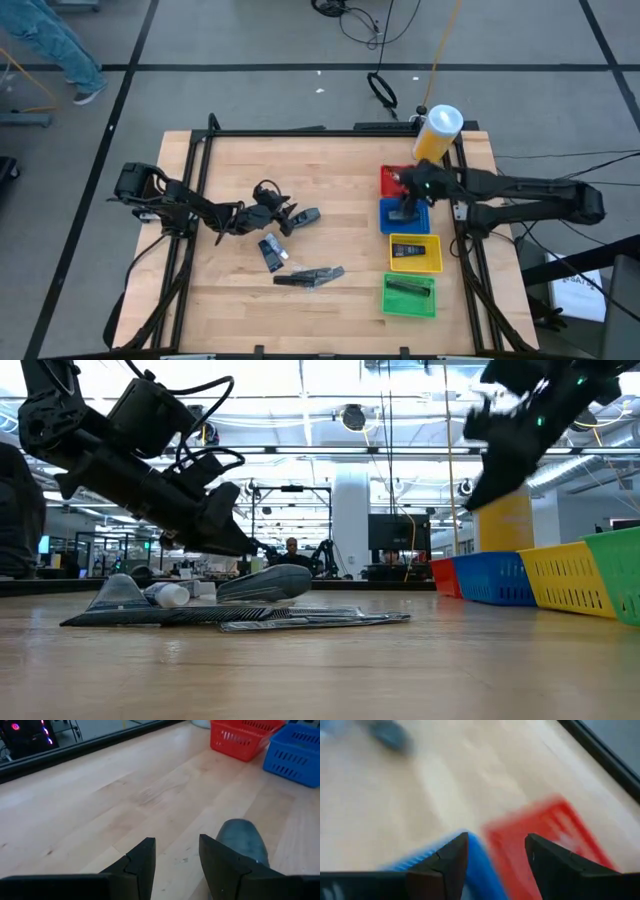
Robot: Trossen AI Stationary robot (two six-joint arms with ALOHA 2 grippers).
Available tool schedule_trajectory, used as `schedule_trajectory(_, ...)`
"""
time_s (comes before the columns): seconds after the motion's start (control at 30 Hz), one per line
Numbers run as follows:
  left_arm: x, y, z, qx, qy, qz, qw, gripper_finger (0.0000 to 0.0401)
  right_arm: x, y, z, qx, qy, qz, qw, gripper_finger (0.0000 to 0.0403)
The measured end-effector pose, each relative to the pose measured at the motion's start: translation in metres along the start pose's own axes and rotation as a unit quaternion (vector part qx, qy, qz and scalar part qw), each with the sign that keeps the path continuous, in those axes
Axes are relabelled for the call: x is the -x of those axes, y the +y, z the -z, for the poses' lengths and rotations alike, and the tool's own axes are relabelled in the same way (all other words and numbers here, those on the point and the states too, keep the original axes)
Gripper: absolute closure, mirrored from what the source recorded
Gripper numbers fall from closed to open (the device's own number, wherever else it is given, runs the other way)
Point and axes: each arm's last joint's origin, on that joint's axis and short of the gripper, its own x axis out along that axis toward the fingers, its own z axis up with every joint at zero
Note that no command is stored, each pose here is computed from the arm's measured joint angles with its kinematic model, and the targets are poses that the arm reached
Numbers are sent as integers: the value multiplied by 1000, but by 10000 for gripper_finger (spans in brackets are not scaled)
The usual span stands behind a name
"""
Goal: Pick & Place Travel size toiletries
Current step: Put the black deodorant into the blue bin
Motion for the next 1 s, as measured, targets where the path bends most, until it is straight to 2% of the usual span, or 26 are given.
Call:
schedule_trajectory(0.17,-1,-2,-2,-14,-3,4,1000,254,-11,48,2,58,-100,-107,987,237)
schedule_trajectory(0.27,-1,-2,-2,-20,0,10,1000,254,-22,73,8,85,-142,-143,976,248)
schedule_trajectory(0.43,-1,-3,-2,-21,0,12,1000,254,-41,107,18,133,-182,-138,964,265)
schedule_trajectory(0.6,-1,-3,-2,-21,-1,12,1000,254,-60,129,27,162,-208,-149,953,278)
schedule_trajectory(0.7,-1,-3,-3,-22,1,21,1000,254,-70,137,32,155,-217,-144,953,285)
schedule_trajectory(0.87,-1,-6,-7,-33,-17,38,999,254,-82,143,40,147,-229,-92,958,298)
schedule_trajectory(1.0,-1,-8,-12,-46,-36,62,996,254,-85,144,40,143,-238,-94,956,306)
